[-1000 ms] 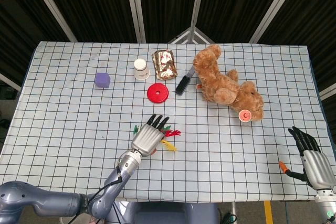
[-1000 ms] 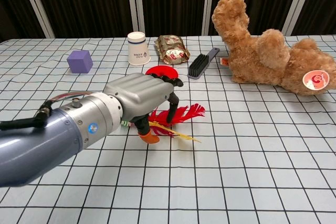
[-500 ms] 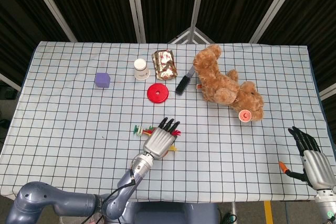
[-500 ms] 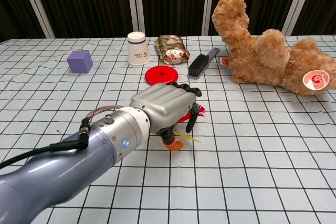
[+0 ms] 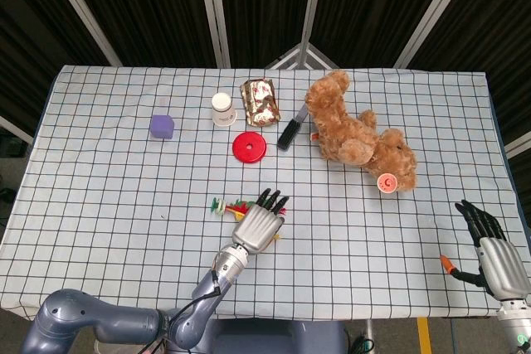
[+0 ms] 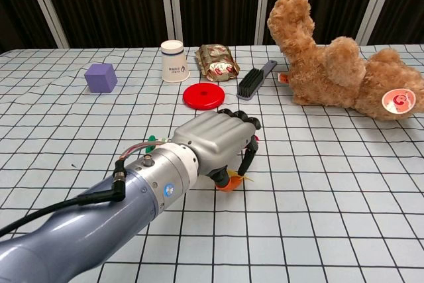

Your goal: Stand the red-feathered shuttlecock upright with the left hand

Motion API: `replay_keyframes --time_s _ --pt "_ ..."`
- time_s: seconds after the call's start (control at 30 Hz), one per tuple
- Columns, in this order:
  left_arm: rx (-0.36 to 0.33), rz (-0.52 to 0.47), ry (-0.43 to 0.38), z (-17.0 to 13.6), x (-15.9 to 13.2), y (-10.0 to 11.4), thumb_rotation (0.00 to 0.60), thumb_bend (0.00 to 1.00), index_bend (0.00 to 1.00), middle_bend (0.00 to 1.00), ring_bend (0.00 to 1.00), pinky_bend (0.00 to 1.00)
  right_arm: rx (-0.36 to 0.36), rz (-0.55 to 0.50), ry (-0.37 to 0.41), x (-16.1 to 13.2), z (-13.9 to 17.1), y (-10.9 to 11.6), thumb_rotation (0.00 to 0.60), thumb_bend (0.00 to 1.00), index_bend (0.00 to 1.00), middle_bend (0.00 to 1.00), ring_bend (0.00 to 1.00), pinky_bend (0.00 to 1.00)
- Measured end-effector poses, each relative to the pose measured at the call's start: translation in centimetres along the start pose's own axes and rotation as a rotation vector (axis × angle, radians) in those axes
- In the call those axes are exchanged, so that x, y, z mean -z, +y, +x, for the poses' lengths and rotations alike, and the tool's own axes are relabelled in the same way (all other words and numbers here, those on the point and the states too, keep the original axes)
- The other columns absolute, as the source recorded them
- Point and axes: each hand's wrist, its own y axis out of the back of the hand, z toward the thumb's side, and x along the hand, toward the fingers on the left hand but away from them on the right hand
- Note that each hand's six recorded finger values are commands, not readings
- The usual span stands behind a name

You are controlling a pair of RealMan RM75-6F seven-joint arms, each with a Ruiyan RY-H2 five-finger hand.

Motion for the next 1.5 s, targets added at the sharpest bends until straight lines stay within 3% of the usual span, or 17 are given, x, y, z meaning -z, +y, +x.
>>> replay_keyframes --time_s 0.23,0.47,0.7,0.93,1.37,1.5 --pt "-0.012 -0.008 0.006 -0.2 0.3 0.5 0.6 0.6 0.63 0.08 0.0 0.0 0.0 -0.001 -0.002 0.1 0.0 0.0 0.6 0.34 0.0 0.0 0.0 0.0" --pt "-0.073 -0.06 0.015 -0.7 1.2 3.0 0.6 0.61 0.63 0.08 0.0 0.0 0.0 -0.001 -0.004 0.1 0.0 0.1 0.6 0.34 0.0 0.0 0.0 0.0" --pt "-0.167 -0.128 0.054 -2.4 4.3 6.7 0.6 0.61 0.64 0.08 0.0 0.0 -0.002 0.004 -0.002 0.1 0.0 0.0 0.6 0.34 0.0 0.0 0.0 0.0" --pt "-0.227 -0.173 0.107 -4.7 8.0 8.9 0.6 0.62 0.65 0.09 0.0 0.0 -0.004 0.002 -0.007 0.1 0.1 -0.1 0.6 0.34 0.0 0.0 0.0 0.0" --pt "-0.244 -0.286 0.202 -9.3 13.0 8.7 0.6 0.62 0.64 0.08 0.0 0.0 -0.008 0.007 -0.011 0.0 0.0 -0.3 0.6 0.34 0.0 0.0 0.0 0.0" --pt "-0.241 -0.308 0.21 -10.3 13.6 8.2 0.6 0.6 0.56 0.03 0.0 0.0 -0.01 0.01 -0.011 0.0 0.1 -0.4 0.6 0.34 0.0 0.0 0.0 0.0"
